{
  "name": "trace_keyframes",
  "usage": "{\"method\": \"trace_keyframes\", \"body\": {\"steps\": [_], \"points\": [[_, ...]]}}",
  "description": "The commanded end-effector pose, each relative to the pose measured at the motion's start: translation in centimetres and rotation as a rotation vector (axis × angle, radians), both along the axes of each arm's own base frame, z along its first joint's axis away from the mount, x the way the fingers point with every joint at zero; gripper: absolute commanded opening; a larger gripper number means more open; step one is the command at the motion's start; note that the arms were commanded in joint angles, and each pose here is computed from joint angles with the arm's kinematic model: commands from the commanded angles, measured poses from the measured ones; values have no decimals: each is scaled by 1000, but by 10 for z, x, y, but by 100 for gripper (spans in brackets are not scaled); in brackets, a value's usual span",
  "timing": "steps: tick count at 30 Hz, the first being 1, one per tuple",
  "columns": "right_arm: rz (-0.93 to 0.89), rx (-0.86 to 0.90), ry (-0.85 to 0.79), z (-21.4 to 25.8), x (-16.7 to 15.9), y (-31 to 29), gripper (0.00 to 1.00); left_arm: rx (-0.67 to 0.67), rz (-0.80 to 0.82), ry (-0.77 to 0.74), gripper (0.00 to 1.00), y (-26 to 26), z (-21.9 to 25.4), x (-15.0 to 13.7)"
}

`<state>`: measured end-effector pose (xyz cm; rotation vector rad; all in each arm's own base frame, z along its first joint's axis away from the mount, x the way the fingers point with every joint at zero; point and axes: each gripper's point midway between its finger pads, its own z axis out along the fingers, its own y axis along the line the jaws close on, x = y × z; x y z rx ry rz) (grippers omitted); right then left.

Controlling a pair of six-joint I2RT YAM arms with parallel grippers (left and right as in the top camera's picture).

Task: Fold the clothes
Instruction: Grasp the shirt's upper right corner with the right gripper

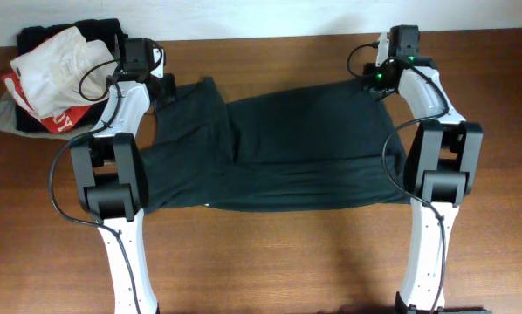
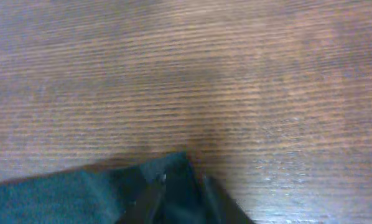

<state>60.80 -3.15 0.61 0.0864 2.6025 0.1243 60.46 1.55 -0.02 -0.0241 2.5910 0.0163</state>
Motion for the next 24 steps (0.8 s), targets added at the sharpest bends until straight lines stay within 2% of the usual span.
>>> {"method": "trace_keyframes", "body": {"steps": [1,5,9,11,12,14,15,17,19,24], "points": [[-26,-67,84,-35,-13,-6,4,1,7,247,1,5,-95,-51],[-63,-66,81,-25,-11,-15,4,2,8,262,1,5,-76,-47],[-100,8,30,15,-1,-20,4,1,7,257,1,5,-39,-36],[-98,10,32,20,-1,-19,4,1,5,246,1,4,-33,-32],[-94,13,36,20,-2,-17,10,2,4,245,1,3,-33,-32],[-80,20,42,19,-3,-13,49,2,3,248,0,3,-33,-32],[-76,22,41,19,-3,-11,57,2,3,250,1,3,-34,-33],[-66,18,33,20,-1,-10,61,2,3,251,0,3,-34,-33],[-52,12,33,20,-1,-7,56,2,3,250,1,3,-34,-33],[-44,13,46,12,-2,-2,63,2,1,247,0,2,-34,-32]]}}
